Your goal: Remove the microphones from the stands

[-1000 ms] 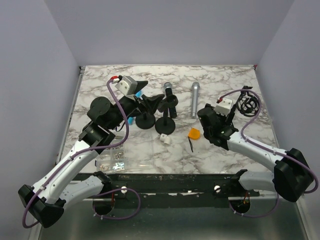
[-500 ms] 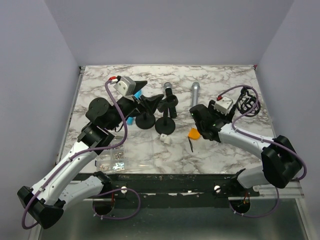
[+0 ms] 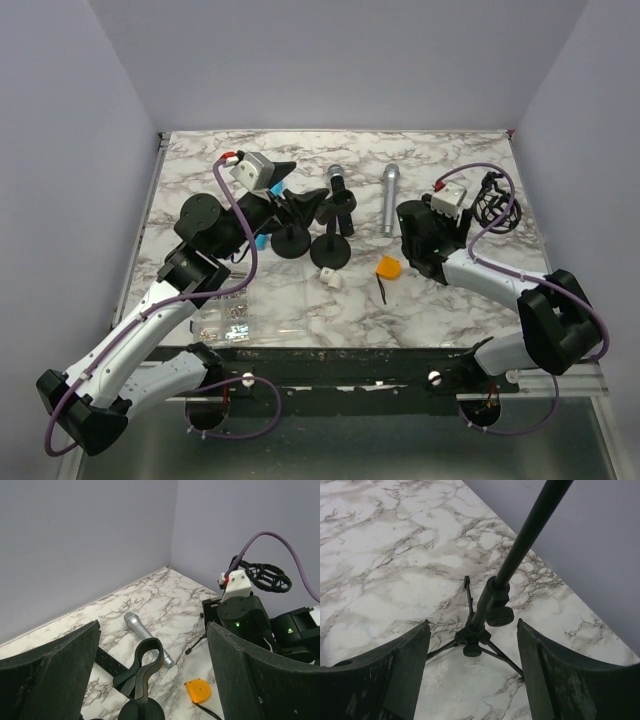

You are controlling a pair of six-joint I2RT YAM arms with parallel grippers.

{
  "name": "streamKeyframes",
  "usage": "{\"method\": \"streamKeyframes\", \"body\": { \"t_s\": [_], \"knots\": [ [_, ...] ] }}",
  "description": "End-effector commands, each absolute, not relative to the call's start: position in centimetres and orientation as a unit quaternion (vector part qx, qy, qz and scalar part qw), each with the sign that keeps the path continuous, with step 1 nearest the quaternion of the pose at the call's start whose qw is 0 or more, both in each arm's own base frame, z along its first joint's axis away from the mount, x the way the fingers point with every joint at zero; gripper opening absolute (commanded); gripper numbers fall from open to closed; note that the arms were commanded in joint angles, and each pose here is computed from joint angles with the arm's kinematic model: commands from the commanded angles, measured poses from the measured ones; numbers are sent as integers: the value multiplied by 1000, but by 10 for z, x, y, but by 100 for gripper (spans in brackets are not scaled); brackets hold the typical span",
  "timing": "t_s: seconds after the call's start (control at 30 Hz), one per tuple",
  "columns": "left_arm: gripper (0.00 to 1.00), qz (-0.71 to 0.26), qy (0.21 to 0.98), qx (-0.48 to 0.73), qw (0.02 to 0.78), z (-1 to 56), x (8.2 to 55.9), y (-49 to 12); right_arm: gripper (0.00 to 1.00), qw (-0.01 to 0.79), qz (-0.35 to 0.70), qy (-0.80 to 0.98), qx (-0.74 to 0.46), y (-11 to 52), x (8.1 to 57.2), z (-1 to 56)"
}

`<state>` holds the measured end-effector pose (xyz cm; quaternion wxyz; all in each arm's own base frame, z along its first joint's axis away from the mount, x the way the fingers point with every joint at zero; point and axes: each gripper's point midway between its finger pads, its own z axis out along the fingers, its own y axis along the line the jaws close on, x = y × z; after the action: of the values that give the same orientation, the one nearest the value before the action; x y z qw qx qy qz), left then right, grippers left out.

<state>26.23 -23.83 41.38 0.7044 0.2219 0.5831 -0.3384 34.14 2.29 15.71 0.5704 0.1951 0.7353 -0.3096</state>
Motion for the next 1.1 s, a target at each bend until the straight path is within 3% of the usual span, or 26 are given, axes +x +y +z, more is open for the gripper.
{"method": "streamKeyframes", "body": {
  "t_s": [0.0,0.77,0.9,1.07],
  "knots": [
    [86,-348,578,224,703,417,261,-243,71,581,-303,731,192,21,355,169],
    [86,-352,581,225,698,414,262,-245,64,559,-315,752,151,13,362,156],
    [86,-353,580,226,698,415,261,-245,54,552,-321,755,146,12,361,152],
    [86,-353,580,225,699,415,261,-245,57,546,-326,756,157,10,358,151]
  ]
}}
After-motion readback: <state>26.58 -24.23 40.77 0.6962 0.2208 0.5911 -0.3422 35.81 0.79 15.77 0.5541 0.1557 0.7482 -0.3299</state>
